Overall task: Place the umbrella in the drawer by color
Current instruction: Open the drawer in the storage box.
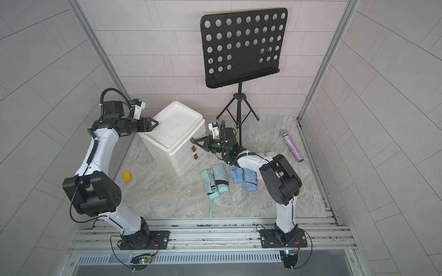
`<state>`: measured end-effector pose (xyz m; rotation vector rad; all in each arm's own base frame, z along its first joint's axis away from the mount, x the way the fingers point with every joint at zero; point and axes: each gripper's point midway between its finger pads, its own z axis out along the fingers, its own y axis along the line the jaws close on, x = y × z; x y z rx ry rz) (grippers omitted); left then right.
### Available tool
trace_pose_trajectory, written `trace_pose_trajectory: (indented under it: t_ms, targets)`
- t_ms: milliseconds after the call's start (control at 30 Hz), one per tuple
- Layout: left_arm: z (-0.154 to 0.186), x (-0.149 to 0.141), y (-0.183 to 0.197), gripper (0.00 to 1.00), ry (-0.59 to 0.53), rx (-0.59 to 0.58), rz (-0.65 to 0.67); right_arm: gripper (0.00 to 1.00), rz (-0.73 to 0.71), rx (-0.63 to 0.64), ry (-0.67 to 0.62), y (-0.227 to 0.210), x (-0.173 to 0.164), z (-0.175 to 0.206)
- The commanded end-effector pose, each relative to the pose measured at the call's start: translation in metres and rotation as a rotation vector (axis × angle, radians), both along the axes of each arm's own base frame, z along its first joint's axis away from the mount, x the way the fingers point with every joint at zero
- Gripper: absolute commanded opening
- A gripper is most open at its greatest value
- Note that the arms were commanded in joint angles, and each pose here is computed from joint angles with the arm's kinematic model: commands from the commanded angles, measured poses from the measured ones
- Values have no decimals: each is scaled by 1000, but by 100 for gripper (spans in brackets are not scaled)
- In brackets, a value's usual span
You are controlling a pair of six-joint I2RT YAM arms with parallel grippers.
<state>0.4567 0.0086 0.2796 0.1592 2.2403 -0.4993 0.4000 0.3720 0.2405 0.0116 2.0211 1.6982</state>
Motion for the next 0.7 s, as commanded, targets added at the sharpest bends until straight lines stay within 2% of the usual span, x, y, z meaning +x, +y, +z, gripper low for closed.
trace_pose_trajectory:
  t_ms: [0, 667]
  targets:
    - [12, -2, -4, 62, -30, 1, 2, 0, 7, -13, -67, -13, -13, 23]
    - [15, 5, 0, 61, -41, -12, 28, 0, -23, -197, -106, -72, -62, 14]
